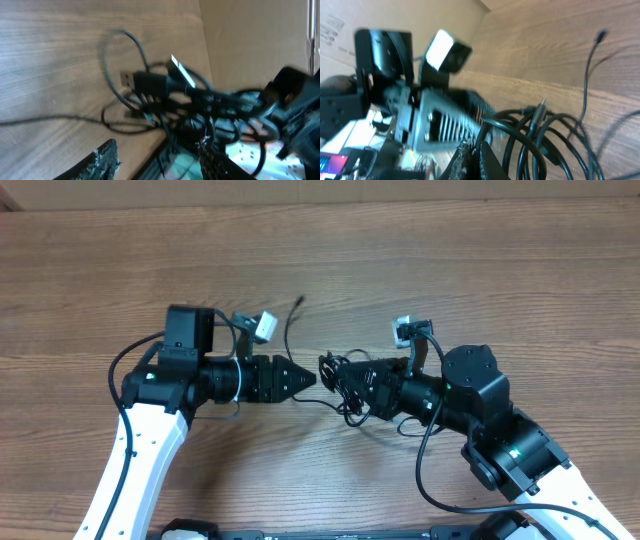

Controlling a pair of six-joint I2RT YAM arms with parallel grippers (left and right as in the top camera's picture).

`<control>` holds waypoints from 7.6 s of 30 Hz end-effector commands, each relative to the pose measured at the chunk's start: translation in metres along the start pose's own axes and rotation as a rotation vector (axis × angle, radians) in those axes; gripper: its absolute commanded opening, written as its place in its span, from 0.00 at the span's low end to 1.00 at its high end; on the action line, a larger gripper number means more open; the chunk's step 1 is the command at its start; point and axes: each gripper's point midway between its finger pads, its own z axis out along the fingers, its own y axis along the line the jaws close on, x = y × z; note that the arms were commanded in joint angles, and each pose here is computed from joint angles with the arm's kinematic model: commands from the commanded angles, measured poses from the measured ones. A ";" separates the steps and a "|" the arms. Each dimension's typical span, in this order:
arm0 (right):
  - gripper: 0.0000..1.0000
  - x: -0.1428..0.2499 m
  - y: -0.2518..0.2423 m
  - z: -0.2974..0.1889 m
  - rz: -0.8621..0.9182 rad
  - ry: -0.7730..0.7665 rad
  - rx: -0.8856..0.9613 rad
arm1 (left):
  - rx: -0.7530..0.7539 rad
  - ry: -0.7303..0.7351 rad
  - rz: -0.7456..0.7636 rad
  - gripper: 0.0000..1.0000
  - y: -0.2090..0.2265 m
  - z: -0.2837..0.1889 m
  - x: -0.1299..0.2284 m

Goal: Untangle cables

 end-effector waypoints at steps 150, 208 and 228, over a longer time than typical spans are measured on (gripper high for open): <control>0.04 -0.013 -0.157 -0.092 0.250 -0.143 0.970 | -0.864 -0.852 -0.010 0.04 -0.016 -0.195 -0.010; 0.04 0.014 -0.124 -0.082 0.077 0.185 0.675 | -0.922 -0.165 -0.151 0.04 0.044 0.004 -0.007; 0.50 0.010 -0.030 -0.039 0.297 0.243 0.118 | -0.578 -0.364 0.328 0.04 -0.057 -0.107 -0.032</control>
